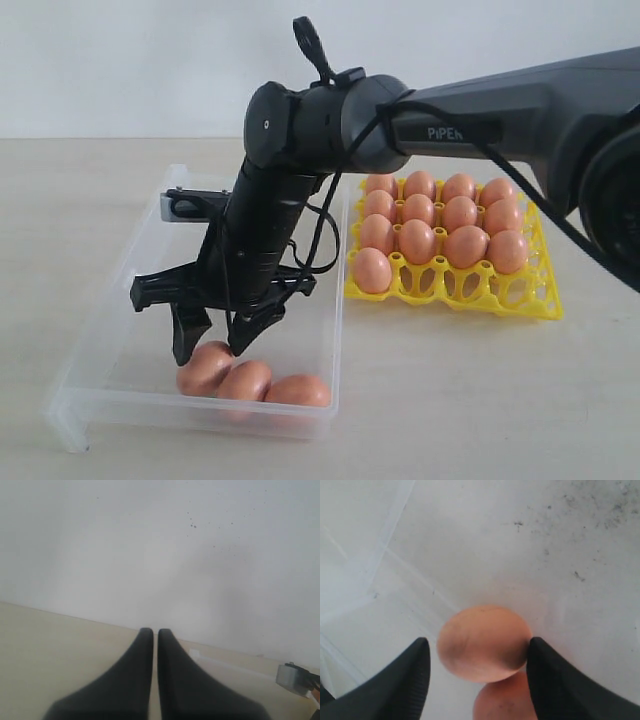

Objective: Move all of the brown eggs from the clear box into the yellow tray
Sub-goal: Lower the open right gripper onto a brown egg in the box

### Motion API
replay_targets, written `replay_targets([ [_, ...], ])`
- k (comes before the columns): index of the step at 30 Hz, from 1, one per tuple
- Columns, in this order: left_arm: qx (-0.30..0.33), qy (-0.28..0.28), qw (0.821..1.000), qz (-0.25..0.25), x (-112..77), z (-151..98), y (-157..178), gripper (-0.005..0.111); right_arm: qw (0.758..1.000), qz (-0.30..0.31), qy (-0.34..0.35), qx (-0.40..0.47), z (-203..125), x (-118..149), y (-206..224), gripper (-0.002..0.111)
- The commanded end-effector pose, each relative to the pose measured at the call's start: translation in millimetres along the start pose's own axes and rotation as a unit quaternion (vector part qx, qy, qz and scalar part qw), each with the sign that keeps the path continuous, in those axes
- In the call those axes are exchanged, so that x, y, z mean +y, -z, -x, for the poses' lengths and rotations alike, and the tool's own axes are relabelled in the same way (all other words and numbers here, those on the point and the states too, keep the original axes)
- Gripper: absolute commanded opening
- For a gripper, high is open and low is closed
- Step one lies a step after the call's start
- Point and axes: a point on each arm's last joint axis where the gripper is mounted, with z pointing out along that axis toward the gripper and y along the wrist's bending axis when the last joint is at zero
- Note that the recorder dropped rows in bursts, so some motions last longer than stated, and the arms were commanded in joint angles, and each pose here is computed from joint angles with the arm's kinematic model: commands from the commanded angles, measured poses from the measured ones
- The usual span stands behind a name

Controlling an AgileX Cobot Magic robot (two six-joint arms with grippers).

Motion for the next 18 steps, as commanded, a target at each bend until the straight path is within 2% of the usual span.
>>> replay_targets([
  [1,-0.002,-0.001,1.0,-0.003,-0.5,1,0,0.004,1.0,-0.003,0.009,0.004,-2,7,-1,0.052],
  [5,-0.002,-0.001,1.0,-0.003,-0.5,1,0,0.004,0.997,-0.045,0.065,-0.004,-2,6,-4,0.052],
  [10,-0.002,-0.001,1.0,-0.003,-0.5,1,0,0.004,0.971,-0.101,0.216,-0.002,1,-2,-3,0.052],
  [18,-0.002,-0.001,1.0,-0.003,-0.5,1,0,0.004,0.937,-0.115,0.331,-0.007,4,-2,0,0.052],
])
